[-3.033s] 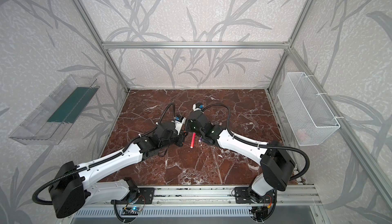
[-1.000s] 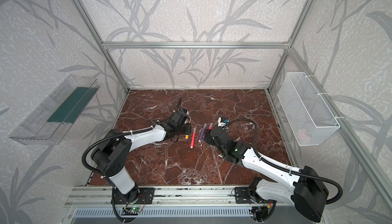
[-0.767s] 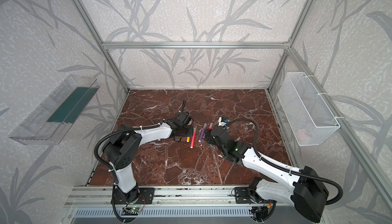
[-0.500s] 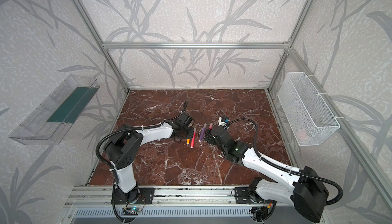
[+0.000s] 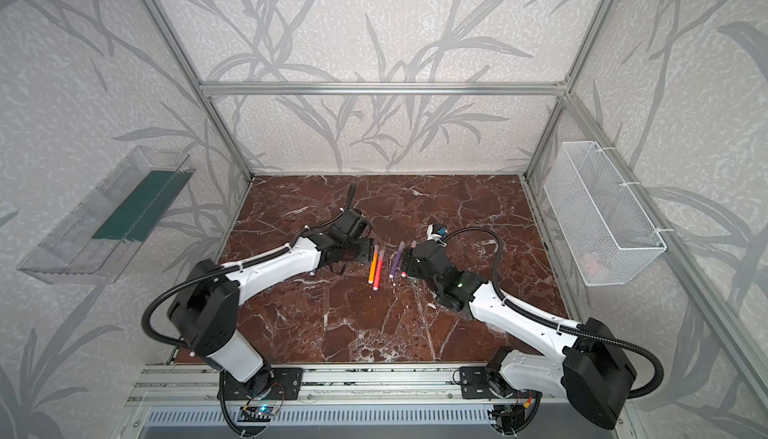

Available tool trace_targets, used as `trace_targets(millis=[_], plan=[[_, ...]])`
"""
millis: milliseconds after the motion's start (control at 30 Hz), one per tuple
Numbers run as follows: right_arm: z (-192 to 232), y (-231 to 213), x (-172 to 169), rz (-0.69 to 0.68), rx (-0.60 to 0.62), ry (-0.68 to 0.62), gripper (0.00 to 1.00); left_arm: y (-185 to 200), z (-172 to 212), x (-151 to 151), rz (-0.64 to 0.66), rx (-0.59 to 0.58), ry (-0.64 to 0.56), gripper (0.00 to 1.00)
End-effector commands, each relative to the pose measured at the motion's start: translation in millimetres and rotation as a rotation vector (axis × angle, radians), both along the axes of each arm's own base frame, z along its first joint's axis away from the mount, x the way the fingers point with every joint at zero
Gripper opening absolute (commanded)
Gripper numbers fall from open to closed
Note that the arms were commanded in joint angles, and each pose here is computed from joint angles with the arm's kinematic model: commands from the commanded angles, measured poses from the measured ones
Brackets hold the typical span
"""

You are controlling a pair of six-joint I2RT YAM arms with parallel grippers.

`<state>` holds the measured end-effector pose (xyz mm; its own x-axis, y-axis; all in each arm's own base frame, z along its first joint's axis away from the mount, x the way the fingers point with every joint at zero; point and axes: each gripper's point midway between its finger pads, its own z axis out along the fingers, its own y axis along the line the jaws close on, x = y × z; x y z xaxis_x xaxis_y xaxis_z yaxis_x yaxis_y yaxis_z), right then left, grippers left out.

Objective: Insert the pens into the pen caps

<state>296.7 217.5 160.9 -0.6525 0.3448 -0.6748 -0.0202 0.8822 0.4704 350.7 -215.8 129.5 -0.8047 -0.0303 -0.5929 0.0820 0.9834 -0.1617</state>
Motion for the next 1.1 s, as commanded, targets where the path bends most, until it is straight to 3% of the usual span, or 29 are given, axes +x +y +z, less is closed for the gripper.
trace_targets(millis=[0, 167, 300, 667, 900, 1067], plan=[[14.2, 24.5, 14.1, 0.060, 0.019, -0.020, 0.70, 73.5, 16.9, -8.9, 0.176, 0.142, -0.087, 0.71], [2.3, 70.8, 35.0, 0.167, -0.018, 0.071, 0.62, 156.5, 4.0, -27.8, 0.424, 0.150, -0.121, 0.70], [-15.5, 110.4, 49.4, 0.225, -0.038, 0.123, 0.57, 175.9, -30.7, -31.0, 0.468, 0.106, -0.036, 0.67], [-68.7, 169.5, 83.2, 0.247, -0.132, 0.257, 0.53, 168.5, -80.6, -11.8, 0.442, 0.056, 0.109, 0.62], [-90.6, 178.9, 96.7, 0.209, -0.156, 0.295, 0.55, 151.5, -96.1, -3.3, 0.367, 0.039, 0.202, 0.53], [-101.3, 178.4, 105.7, 0.176, -0.180, 0.297, 0.56, 148.6, -97.9, -1.6, 0.353, 0.030, 0.204, 0.53]])
